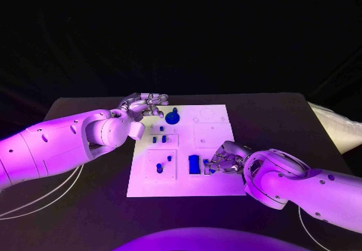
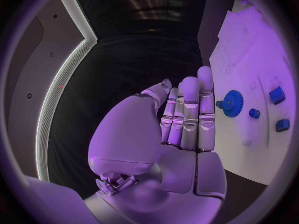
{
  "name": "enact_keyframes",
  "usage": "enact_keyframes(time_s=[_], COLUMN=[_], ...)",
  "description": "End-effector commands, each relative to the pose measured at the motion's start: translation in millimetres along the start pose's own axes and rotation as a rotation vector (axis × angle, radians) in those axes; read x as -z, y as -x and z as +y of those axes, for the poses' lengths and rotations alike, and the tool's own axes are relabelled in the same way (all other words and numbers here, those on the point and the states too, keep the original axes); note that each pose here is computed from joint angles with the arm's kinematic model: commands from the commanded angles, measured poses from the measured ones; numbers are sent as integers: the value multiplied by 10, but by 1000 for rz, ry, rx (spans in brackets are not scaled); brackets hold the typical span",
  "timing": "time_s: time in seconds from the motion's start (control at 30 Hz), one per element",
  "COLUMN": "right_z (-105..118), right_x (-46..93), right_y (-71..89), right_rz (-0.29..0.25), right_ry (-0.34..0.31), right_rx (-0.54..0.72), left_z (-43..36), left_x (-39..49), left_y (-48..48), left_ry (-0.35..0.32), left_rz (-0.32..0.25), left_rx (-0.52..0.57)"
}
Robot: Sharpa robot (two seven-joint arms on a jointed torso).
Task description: Assemble the parts on the task board
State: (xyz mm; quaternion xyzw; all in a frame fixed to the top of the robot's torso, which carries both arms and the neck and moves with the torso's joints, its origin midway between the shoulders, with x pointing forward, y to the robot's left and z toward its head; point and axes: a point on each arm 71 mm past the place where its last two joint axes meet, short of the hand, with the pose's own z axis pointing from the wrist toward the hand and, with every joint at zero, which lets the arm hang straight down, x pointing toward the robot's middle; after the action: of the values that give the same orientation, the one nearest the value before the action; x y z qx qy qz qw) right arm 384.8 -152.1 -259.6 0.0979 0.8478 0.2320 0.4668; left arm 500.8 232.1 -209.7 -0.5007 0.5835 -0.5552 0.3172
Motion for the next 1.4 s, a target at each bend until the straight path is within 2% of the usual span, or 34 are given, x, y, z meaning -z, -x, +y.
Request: enact_keyframes(time_s=[0.03, 1.4], right_z=[2, 20], right_x=[1, 14], right_y=[-31, -32], right_rz=[23, 25], right_ry=[-2, 24], right_rx=[26, 48], left_z=[-5, 0], left_x=[-3, -8], left_y=[-24, -35], left_ry=[-5, 0], left_rz=[22, 30], left_rx=[1, 0])
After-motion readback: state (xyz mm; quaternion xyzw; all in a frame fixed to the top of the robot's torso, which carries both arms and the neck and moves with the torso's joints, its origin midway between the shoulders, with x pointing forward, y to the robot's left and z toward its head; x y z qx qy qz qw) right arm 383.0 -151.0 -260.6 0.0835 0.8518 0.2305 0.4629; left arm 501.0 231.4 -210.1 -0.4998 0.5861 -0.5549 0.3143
